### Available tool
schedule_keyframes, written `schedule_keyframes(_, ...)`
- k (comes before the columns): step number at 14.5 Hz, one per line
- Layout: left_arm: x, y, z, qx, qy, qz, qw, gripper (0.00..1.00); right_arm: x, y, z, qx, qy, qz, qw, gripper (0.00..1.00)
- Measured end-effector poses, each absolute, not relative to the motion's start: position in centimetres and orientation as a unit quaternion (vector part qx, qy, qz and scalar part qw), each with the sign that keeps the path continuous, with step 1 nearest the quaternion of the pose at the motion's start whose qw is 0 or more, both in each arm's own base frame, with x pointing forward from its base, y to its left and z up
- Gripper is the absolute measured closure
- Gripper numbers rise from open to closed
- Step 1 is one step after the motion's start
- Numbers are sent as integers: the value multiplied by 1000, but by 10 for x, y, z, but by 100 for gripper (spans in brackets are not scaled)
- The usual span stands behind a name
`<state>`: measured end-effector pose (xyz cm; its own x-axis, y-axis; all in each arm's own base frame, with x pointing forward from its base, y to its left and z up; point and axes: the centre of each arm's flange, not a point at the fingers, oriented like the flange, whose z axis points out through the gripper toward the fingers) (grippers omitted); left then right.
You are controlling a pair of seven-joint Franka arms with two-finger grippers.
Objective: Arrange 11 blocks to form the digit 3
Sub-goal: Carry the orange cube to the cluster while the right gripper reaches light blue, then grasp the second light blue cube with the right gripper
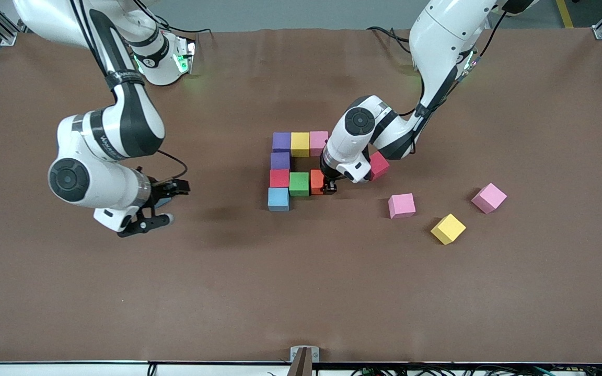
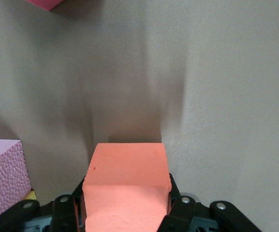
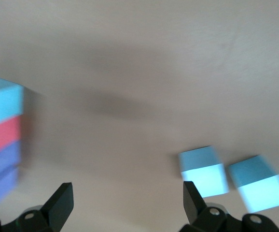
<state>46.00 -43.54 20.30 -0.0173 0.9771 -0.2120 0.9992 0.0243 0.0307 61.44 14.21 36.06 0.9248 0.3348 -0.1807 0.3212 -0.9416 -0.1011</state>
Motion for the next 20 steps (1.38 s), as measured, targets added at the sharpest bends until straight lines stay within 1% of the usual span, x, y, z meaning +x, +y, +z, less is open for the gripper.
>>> schedule_keyframes(2, 459, -435, 201, 695, 710, -64, 90, 39, 605, 114, 335, -972, -224, 74, 20, 0)
schedule_keyframes(5, 459, -435, 200, 695, 710, -65, 92, 39, 582, 74, 288, -960, -278, 42, 17, 0)
schedule_keyframes(7, 459, -436, 199, 694, 710, -65, 95, 39, 565, 54, 261, -954, -298, 35, 16, 0)
schedule_keyframes(9, 458, -437, 198, 695, 710, -65, 95, 39, 548, 41, 239, -952, -301, 42, 16, 0)
schedule_keyframes(12, 457, -438, 197, 696, 708, -66, 96, 39, 535, 41, 225, -951, -304, 47, 17, 0)
schedule_keyframes(18, 456, -439, 197, 699, 706, -64, 96, 39, 528, 42, 209, -952, -306, 32, 11, 0)
schedule_keyframes(19, 456, -439, 197, 699, 706, -64, 96, 39, 527, 42, 204, -952, -306, 31, 10, 4)
schedule_keyframes(20, 456, -439, 197, 699, 706, -64, 96, 39, 527, 42, 200, -952, -306, 33, 10, 14)
